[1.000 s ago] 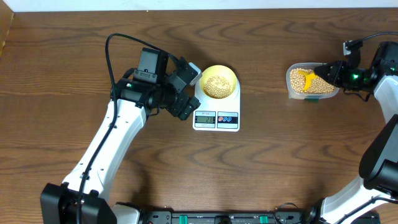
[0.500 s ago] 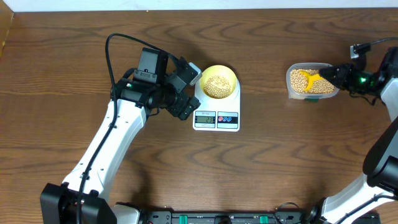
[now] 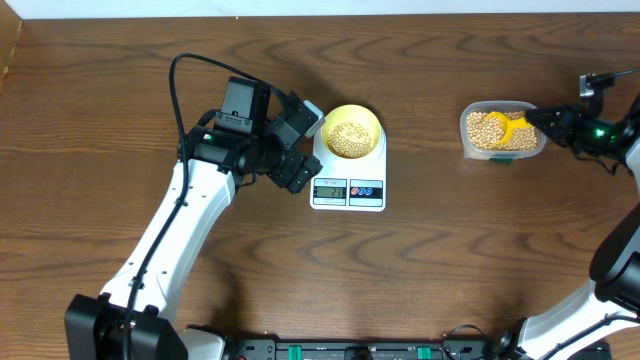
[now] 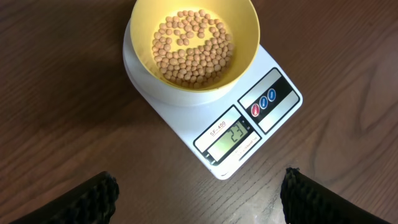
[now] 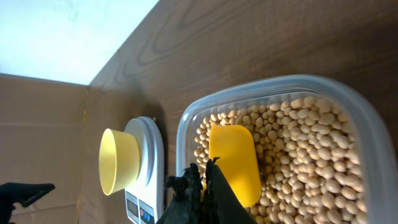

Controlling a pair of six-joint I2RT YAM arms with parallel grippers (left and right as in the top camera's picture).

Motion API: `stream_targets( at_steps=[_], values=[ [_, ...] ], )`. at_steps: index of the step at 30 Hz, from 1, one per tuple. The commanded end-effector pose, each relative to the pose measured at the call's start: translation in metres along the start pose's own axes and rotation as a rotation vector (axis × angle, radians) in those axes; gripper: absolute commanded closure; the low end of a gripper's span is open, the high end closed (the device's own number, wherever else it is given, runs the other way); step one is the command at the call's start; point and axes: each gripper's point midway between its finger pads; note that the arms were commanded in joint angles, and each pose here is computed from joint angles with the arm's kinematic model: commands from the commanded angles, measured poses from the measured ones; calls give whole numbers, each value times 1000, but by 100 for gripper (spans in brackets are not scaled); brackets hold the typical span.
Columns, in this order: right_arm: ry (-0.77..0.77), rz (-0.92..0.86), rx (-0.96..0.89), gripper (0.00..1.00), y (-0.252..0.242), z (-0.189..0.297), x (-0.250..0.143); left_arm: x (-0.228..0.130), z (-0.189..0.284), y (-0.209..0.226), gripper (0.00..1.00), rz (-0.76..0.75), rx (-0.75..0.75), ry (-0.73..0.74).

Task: Scoop item into bowl and weigh 50g on scale
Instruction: 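Lift the filled yellow scoop up out of the soybean tub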

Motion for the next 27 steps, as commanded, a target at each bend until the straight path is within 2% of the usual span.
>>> stream_targets(
  at_steps=[1,27],
  values=[
    [0,-38,62,99,1,5,-1,-3,-1,-2,14,-1,-12,-1],
    [-21,-39,174,99,18,14,9,-3,-1,-2,14,-1,-12,-1]
  ],
)
Point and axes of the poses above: each gripper's point midway between its finger pads, its own z axis back along the fingers, its own y axis along the line the jaws close on, x = y × z, and after that the axes turned 9 degrees about -z, right-handed
